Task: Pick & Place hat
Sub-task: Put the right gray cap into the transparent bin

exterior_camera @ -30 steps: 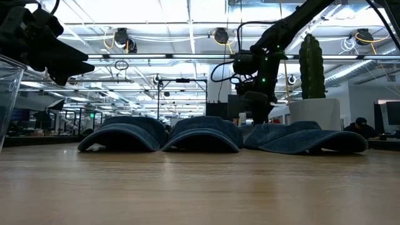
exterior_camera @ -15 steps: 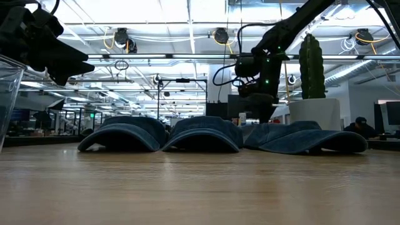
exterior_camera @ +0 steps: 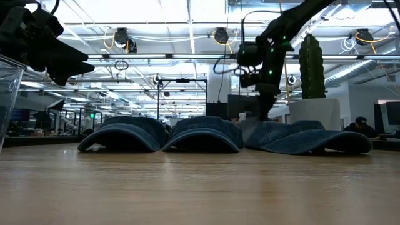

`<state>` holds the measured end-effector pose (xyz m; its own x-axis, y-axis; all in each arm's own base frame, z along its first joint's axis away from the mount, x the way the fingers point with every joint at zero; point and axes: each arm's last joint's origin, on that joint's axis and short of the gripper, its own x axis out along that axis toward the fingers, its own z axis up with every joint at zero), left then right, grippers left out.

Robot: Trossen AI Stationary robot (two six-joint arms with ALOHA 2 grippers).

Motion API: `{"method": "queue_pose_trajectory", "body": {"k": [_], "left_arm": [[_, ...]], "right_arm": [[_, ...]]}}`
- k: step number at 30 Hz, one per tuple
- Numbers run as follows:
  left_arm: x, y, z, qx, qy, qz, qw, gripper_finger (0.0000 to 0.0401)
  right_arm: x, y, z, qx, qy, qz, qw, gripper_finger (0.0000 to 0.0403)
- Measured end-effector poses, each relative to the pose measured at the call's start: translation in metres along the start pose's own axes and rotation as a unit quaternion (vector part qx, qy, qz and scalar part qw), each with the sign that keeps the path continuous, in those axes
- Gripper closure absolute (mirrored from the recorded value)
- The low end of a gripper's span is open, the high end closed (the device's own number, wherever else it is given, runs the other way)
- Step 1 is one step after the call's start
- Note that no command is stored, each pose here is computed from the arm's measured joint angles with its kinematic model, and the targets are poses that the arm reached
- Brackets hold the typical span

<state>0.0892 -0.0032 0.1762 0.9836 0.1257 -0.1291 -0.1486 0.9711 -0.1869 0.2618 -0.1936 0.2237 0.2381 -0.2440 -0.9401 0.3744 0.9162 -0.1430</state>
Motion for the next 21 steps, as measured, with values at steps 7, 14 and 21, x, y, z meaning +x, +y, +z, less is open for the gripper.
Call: {"method": "queue_pose_trajectory", "body": {"k": [7,14,21], "left_arm": [[0.000,0.000,0.000,0.000,0.000,0.000,1.000,0.0205],[0.000,0.000,0.000,0.000,0.000,0.000,1.000,0.0205],[0.000,0.000,0.000,0.000,0.000,0.000,1.000,0.0205]], "right_arm": [[-0.055,0.007,-0.003,0.006,-0.089,-0.018,0.996,0.0402],[-0.108,0.032,-0.013,0.003,-0.177,-0.010,0.984,0.0403],[-0.143,0.080,-0.019,-0.035,-0.245,0.025,0.969,0.0403]]}}
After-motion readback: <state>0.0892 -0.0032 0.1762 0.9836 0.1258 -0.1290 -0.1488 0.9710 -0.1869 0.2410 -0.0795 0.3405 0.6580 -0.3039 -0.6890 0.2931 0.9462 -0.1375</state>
